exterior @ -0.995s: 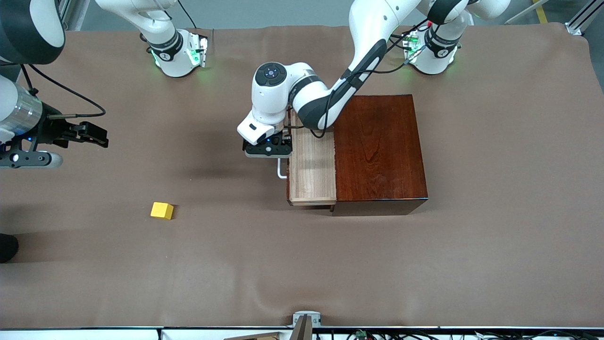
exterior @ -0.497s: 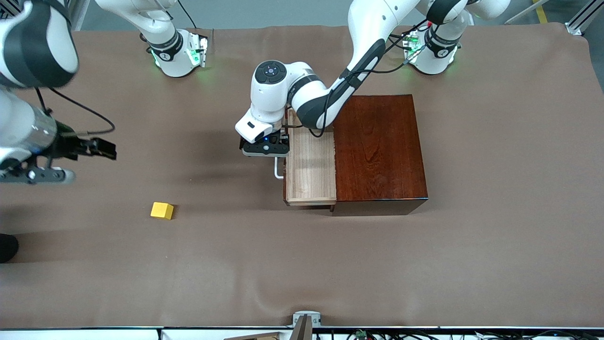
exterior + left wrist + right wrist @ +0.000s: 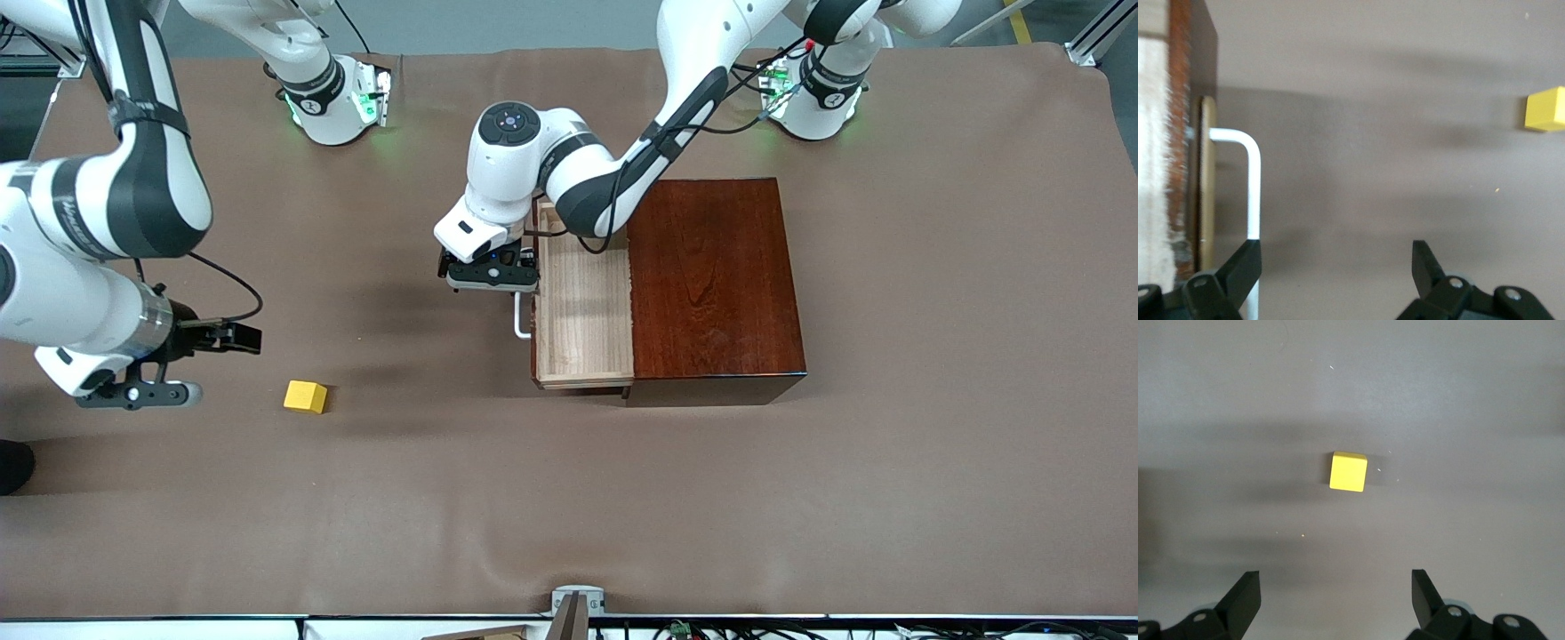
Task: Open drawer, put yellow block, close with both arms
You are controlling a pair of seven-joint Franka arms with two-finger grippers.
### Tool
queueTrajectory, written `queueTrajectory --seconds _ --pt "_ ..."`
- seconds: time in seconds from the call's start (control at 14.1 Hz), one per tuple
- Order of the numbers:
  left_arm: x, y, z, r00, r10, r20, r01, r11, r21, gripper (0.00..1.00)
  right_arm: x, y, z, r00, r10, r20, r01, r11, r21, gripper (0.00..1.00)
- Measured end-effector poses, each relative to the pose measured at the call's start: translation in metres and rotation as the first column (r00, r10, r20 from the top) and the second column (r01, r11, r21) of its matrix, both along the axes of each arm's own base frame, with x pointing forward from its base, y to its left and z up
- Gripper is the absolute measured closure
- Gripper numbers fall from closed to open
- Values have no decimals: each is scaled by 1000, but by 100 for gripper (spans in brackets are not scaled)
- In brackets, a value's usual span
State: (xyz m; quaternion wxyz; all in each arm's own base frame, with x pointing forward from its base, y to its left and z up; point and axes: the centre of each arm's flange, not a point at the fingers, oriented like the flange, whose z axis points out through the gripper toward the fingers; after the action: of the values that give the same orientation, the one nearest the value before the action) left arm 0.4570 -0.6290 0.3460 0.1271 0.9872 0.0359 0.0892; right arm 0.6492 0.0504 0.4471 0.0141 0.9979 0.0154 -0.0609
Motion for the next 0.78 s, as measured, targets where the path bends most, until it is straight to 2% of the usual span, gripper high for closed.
queueTrajectory --seconds 0.21,0.57,0.64,0.78 --pt "26 35 72 997 72 -1 -72 997 29 0 1 8 -1 1000 11 6 -11 1000 0 0" --pt "75 165 203 967 256 -9 -253 959 124 0 10 9 -16 999 12 30 -13 1000 2 0" --pt "81 193 219 960 279 -21 -272 949 159 0 12 9 -21 999 13 36 -13 1000 3 0" --pt "88 245 244 970 236 -53 -217 948 234 0 16 10 -30 999 14 40 -14 1000 3 0"
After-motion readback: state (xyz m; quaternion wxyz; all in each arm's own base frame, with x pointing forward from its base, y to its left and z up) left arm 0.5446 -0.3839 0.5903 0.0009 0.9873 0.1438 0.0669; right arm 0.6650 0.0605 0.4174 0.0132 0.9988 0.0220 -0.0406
